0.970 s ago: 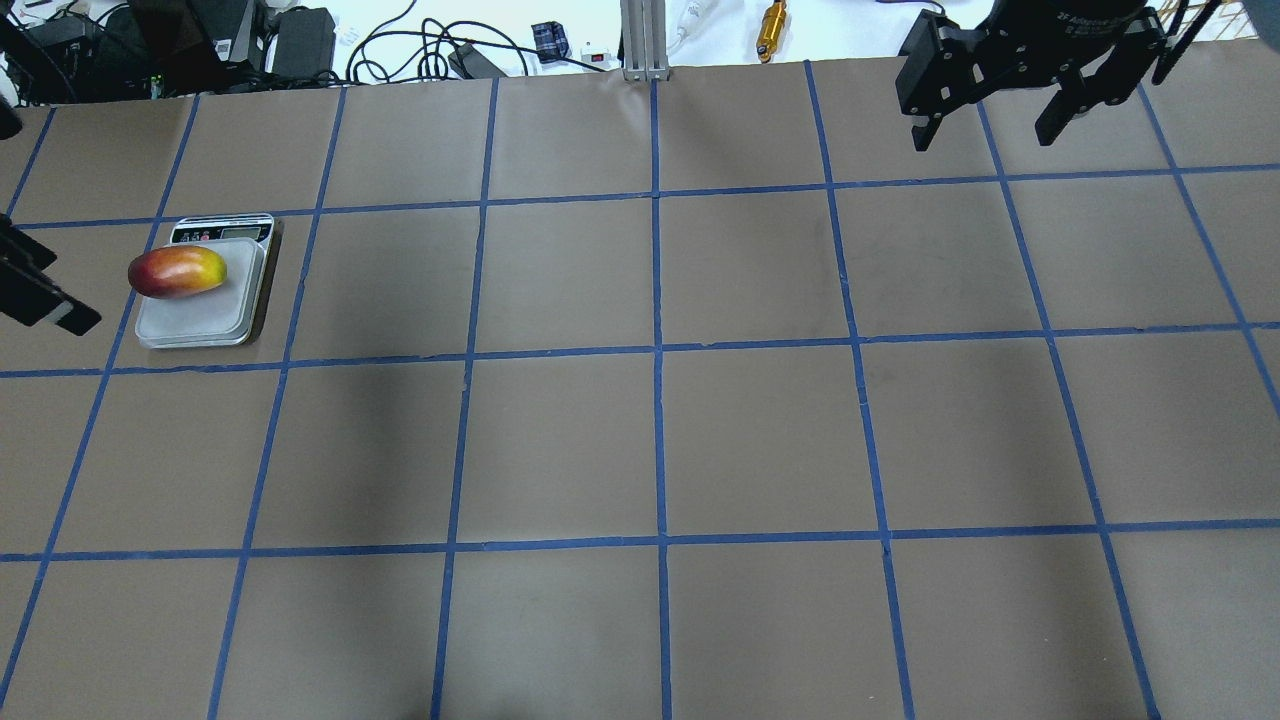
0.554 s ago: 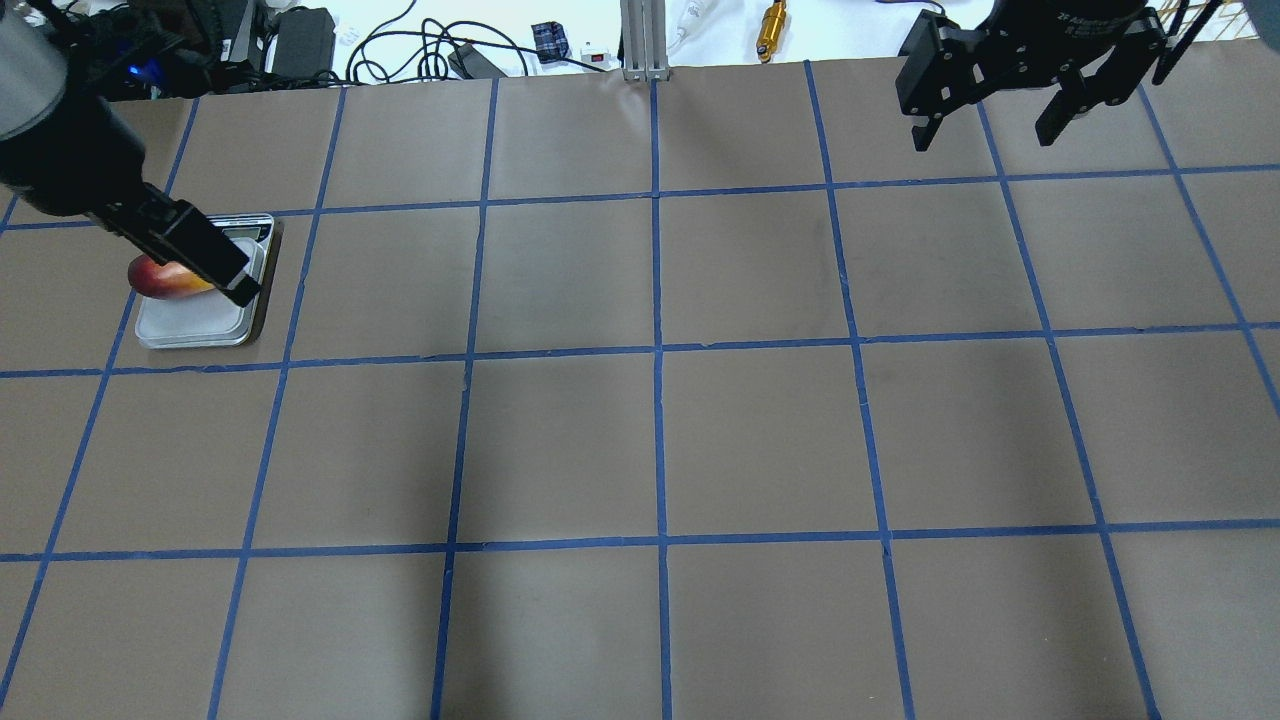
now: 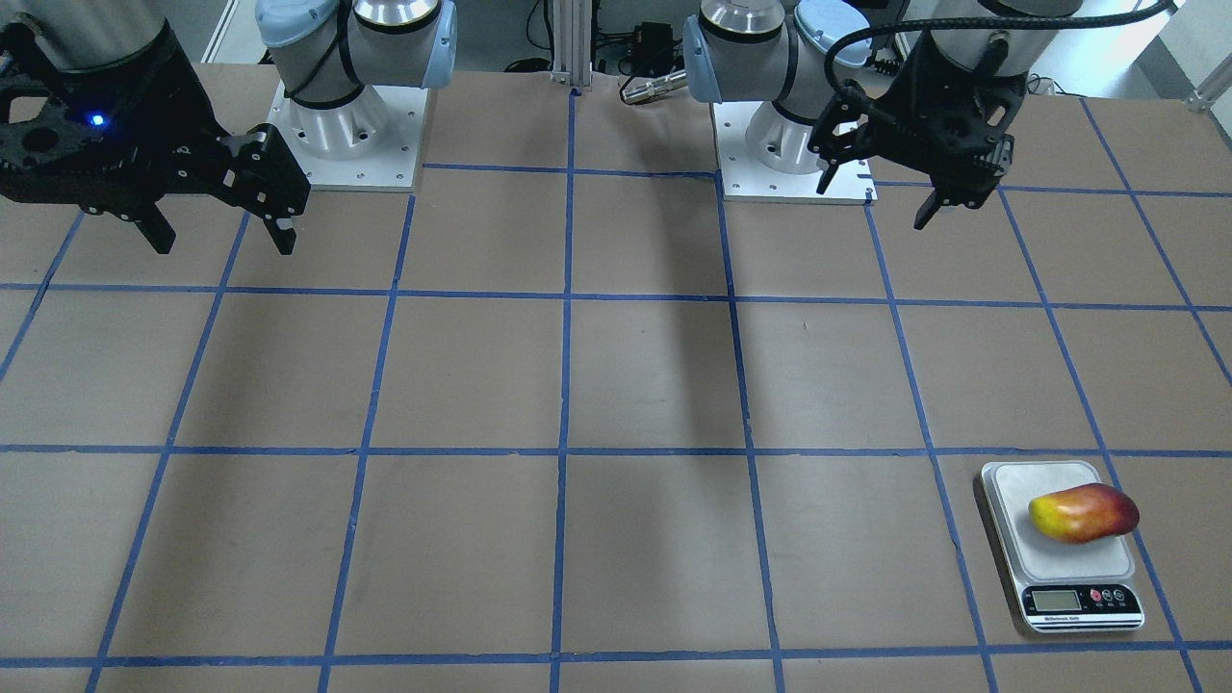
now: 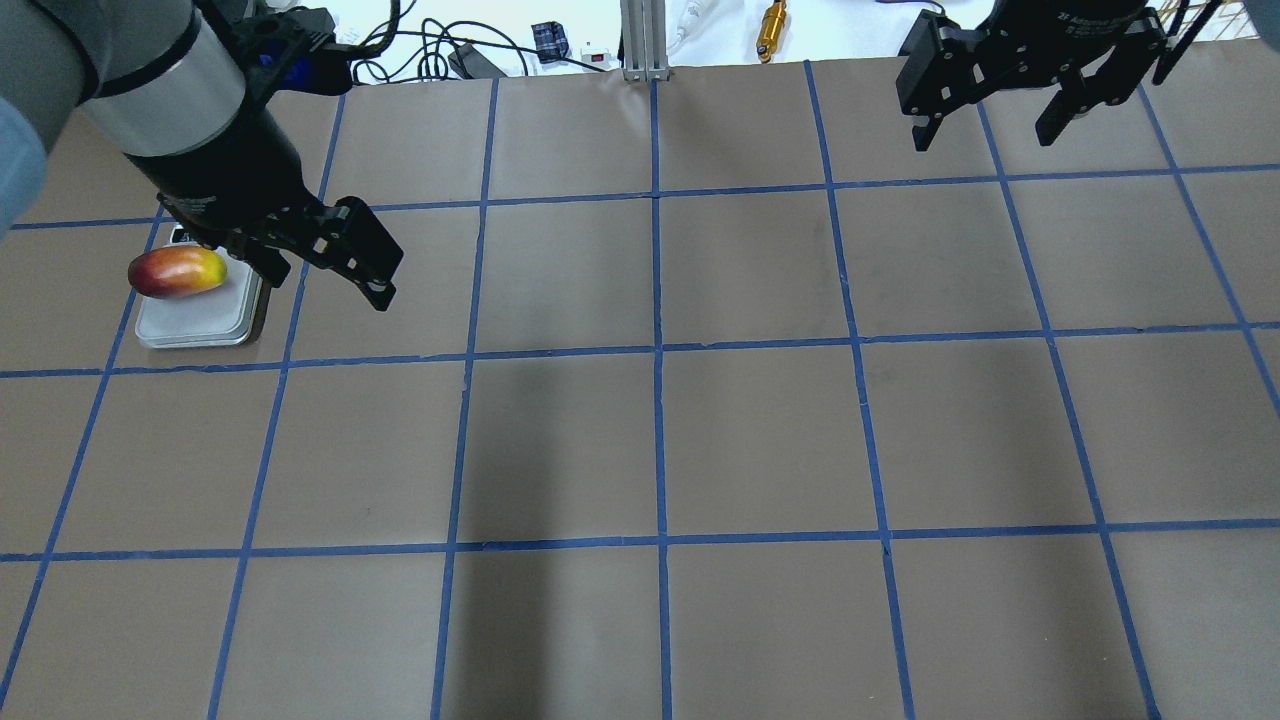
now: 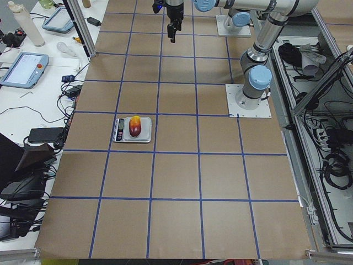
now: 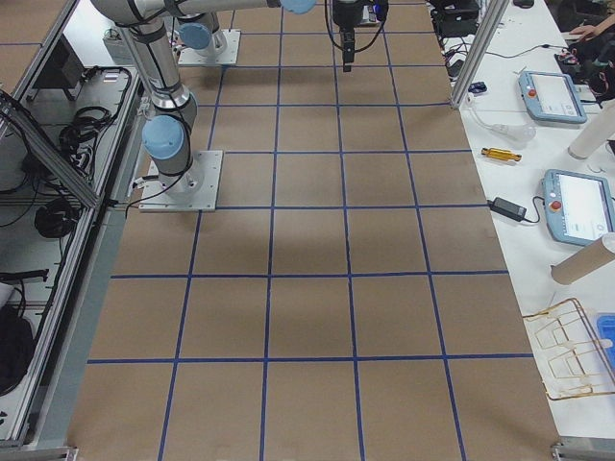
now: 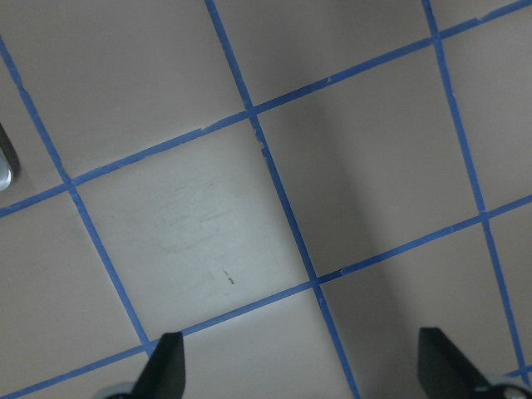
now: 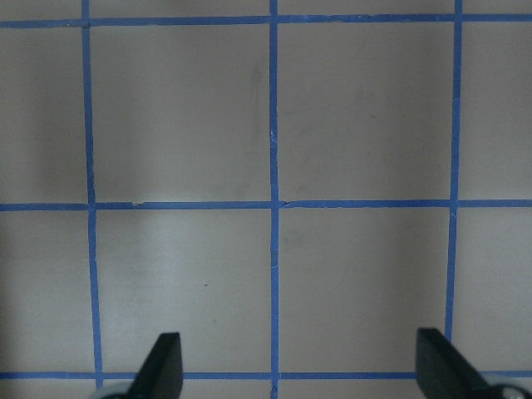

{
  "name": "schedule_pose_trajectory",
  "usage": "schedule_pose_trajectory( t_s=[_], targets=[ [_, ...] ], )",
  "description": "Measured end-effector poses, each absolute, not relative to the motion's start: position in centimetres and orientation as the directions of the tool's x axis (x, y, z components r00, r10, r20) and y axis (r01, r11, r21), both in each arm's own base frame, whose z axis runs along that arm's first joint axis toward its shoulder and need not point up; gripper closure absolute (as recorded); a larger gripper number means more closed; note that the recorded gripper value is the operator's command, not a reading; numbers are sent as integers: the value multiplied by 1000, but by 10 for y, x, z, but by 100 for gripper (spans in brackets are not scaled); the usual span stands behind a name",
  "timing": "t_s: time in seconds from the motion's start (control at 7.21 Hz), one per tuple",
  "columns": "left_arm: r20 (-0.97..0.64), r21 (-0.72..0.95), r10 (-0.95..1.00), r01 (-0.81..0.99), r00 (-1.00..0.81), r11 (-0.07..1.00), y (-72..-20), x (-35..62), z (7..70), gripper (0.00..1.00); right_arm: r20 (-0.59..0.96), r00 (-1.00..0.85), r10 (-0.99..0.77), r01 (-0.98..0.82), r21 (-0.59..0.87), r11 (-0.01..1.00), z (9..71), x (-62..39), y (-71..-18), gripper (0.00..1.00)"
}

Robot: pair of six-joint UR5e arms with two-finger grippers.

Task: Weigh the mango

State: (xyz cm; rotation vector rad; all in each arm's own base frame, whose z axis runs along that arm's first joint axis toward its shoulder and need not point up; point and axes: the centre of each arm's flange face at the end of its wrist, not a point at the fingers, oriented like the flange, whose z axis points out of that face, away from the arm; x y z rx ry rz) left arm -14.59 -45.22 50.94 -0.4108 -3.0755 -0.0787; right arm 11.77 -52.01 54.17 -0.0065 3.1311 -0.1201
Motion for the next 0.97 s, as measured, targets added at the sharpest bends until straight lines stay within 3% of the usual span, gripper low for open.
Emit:
schedule_pose_trajectory(
  t_s=[0.42,0.97],
  targets=[
    [32,1,48,48,-998,999,-453,-162,513,0,-8,-1000,-5,-4,-77,997,542,118,-520,0],
    [35,-55,9,7,-999,998,-459,-164,519,0,-7,-1000,-5,-4,-77,997,542,118,-520,0]
  ],
)
